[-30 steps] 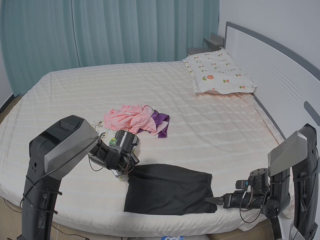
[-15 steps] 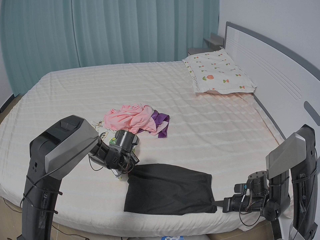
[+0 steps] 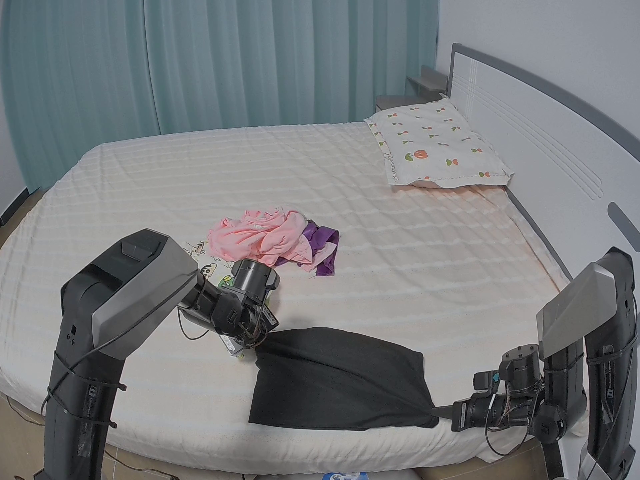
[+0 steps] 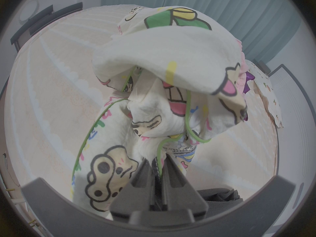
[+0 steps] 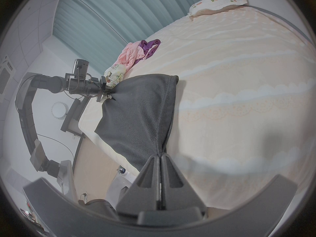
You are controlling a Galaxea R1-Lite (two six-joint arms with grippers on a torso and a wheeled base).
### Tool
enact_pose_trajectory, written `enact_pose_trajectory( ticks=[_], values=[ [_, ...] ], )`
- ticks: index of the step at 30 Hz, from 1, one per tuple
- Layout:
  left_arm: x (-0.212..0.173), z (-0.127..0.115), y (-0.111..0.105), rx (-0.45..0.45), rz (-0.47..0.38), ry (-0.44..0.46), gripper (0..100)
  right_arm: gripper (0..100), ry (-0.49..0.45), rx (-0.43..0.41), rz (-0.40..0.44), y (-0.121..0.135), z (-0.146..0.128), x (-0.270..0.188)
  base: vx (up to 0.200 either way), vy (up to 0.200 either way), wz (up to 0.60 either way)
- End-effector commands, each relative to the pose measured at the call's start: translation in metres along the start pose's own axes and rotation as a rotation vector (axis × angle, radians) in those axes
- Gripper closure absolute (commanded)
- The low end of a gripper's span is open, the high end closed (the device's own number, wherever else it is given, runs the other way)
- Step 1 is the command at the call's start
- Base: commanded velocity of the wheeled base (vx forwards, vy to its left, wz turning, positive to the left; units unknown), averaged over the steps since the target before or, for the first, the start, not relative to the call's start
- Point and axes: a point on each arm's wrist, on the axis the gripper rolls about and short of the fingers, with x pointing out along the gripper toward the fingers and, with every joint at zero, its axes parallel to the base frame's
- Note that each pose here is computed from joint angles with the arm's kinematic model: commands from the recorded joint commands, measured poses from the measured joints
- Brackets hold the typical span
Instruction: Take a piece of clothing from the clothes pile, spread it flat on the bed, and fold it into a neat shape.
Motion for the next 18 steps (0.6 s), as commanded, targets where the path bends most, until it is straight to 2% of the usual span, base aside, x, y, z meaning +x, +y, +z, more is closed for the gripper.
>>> enact_pose_trajectory(
  ticks=[1, 8, 13, 14, 16, 17, 18],
  values=[
    [-0.003, 0.001, -0.003, 0.001, -0.014, -0.001, 100, 100, -0.008, -0.009, 0.002, 0.000, 0.000, -0.001, 0.000, 0.000, 0.00],
    [-0.009, 0.004, -0.012, 0.021, -0.057, 0.003, 100, 100, -0.007, -0.011, 0.005, 0.000, 0.000, 0.000, 0.000, 0.000, 0.00],
    [-0.001, 0.005, -0.008, 0.070, -0.041, 0.006, 100, 100, -0.008, -0.011, 0.006, 0.000, 0.001, 0.000, 0.000, 0.000, 0.00],
    [0.003, 0.003, -0.006, 0.072, -0.035, 0.011, 0, 100, -0.008, -0.011, 0.007, -0.001, 0.001, 0.001, 0.000, 0.000, 0.00],
    [0.004, 0.003, -0.006, 0.067, -0.039, 0.010, 0, 100, -0.007, -0.012, 0.008, 0.000, 0.001, 0.001, 0.000, 0.000, 0.00],
    [0.004, 0.003, -0.006, 0.067, -0.039, 0.010, 0, 0, -0.007, -0.012, 0.008, 0.000, 0.001, 0.001, 0.000, 0.000, 0.00],
    [0.004, 0.003, -0.007, 0.062, -0.044, 0.008, 0, 0, -0.007, -0.012, 0.008, 0.000, 0.001, 0.001, 0.000, 0.000, 0.00]
  ],
)
